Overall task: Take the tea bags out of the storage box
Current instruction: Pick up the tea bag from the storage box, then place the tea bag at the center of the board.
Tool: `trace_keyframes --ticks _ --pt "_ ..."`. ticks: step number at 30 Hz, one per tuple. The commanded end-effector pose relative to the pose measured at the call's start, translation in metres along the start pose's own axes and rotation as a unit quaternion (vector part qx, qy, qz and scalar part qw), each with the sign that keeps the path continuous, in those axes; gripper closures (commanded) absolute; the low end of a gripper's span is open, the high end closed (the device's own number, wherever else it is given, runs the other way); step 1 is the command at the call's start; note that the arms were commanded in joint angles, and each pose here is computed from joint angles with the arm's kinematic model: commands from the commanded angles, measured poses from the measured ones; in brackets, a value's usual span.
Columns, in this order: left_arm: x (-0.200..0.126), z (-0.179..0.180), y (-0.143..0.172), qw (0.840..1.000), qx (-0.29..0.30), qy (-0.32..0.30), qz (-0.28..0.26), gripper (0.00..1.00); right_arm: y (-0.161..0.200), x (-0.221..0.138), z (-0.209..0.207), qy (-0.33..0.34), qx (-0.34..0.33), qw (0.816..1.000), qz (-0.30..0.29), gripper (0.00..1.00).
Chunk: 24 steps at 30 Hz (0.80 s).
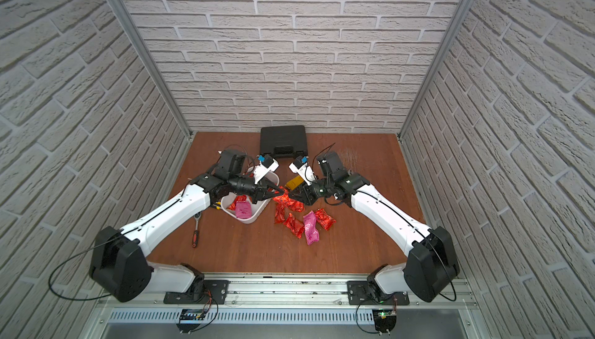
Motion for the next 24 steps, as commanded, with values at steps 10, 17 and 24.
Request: trace_keyframes --ticks 10,17,24 --pt "-0.055 0.064 -0.026 0.942 -0.065 -0.316 -0.088 0.14 0.051 -0.041 -0.065 0.225 0.208 0.952 -0.007 0.97" --pt "-0.122 0.092 0.041 0.782 -0.332 -0.509 -0.143 0.21 0.106 -0.086 -0.129 0.353 0.349 0.867 -0.038 0.98" --pt "-0.133 0.077 0.106 0.694 -0.475 -0.530 -0.108 0.25 0.109 -0.072 -0.169 0.344 0.359 0.867 -0.011 0.98"
Point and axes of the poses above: each gripper's point midway between its finger pads, its own x axis out along the fingers, its own z axis along the line the jaws close on, y = z × x, the point moved 3 cm from there along -x, back along the fingers, and after that the axes turned 5 degrees about x, right-handed, at the moved point
